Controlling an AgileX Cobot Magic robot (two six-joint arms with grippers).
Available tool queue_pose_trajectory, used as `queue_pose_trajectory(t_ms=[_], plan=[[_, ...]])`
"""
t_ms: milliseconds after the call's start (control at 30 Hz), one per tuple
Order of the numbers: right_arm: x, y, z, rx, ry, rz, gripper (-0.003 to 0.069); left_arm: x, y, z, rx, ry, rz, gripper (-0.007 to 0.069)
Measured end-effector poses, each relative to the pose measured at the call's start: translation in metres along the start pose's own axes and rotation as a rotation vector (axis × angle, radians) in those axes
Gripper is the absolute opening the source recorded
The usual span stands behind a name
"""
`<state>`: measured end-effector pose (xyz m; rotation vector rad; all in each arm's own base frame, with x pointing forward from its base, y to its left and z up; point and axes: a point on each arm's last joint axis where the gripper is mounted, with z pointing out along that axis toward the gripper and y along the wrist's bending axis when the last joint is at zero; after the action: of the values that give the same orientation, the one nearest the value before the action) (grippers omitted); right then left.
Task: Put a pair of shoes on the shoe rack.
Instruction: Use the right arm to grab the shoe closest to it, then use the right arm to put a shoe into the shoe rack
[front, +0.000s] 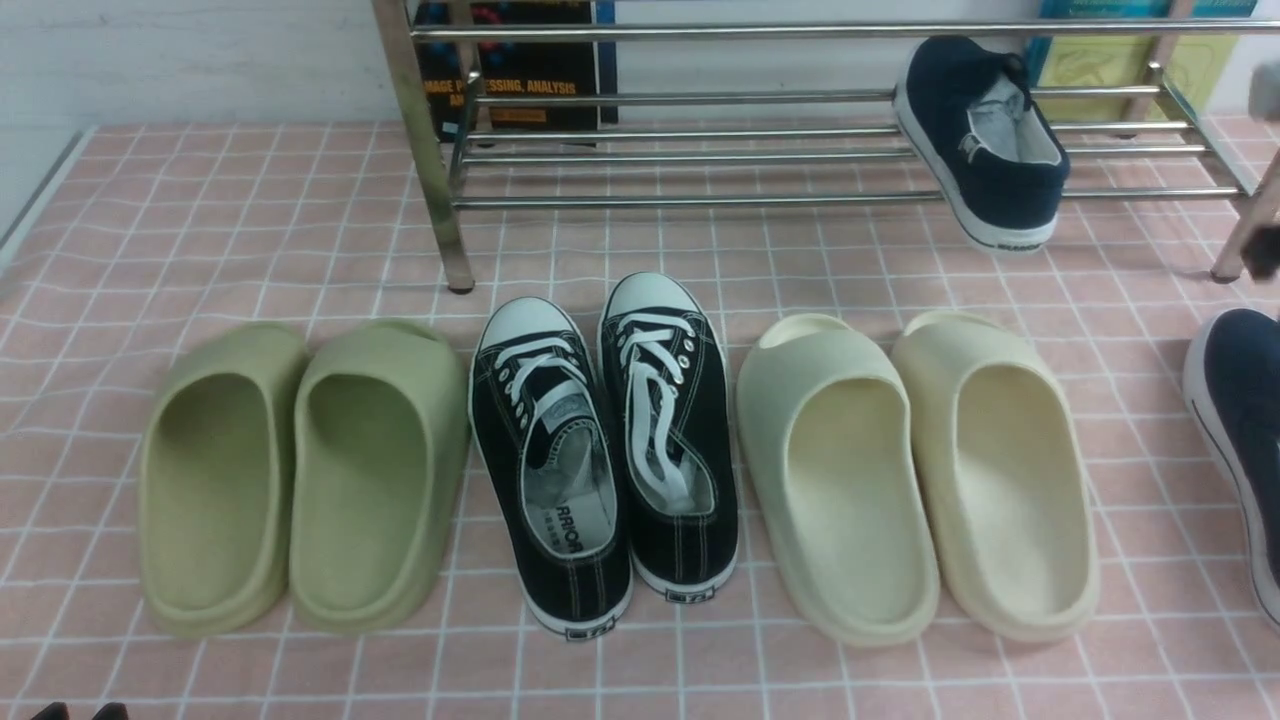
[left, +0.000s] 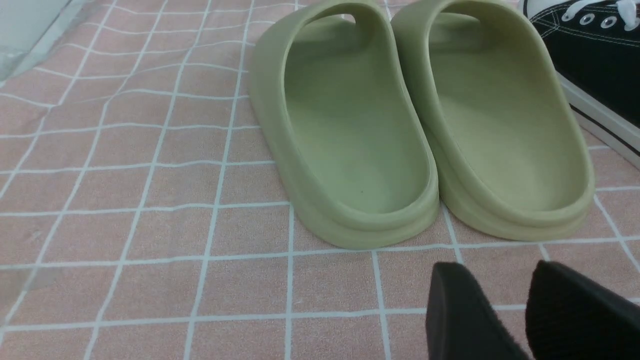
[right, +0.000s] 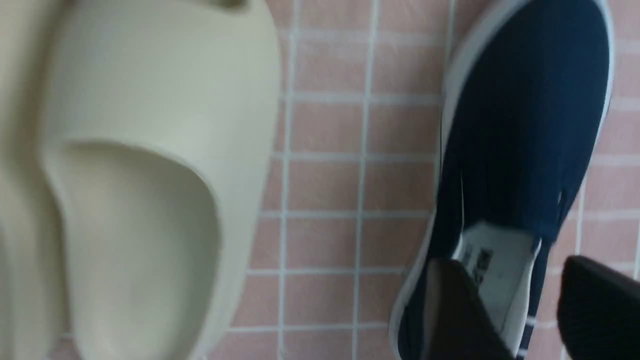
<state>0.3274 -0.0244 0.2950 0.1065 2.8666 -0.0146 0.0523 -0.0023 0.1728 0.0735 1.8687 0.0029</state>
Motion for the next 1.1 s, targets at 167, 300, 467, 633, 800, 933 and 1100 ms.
queue_pose_trajectory(t_ms=[167, 300, 467, 633, 800, 933, 1100], plan=[[0.046, -0.008, 0.059, -0.018, 0.032, 0.066, 0.0459, 0.0, 0.0, 0.0, 0.0, 0.0, 0.0, 0.024], [0.059, -0.008, 0.09, -0.018, 0.006, 0.075, 0.04, 0.0, 0.0, 0.0, 0.0, 0.0, 0.0, 0.024], [0.06, -0.009, 0.103, -0.007, -0.017, 0.064, 0.0107, 0.0, 0.0, 0.0, 0.0, 0.0, 0.0, 0.024], [0.06, -0.008, 0.09, -0.008, -0.01, 0.063, 0.0006, 0.0, 0.0, 0.0, 0.0, 0.0, 0.0, 0.024], [0.051, -0.005, 0.047, -0.043, -0.015, 0.025, 0.0006, 0.0, 0.0, 0.0, 0.0, 0.0, 0.0, 0.024], [0.026, -0.003, 0.017, -0.064, -0.119, -0.007, 0.0006, 0.0, 0.0, 0.0, 0.0, 0.0, 0.0, 0.024], [-0.011, -0.004, -0.001, -0.06, -0.254, -0.038, 0.0006, 0.0, 0.0, 0.0, 0.0, 0.0, 0.0, 0.024]])
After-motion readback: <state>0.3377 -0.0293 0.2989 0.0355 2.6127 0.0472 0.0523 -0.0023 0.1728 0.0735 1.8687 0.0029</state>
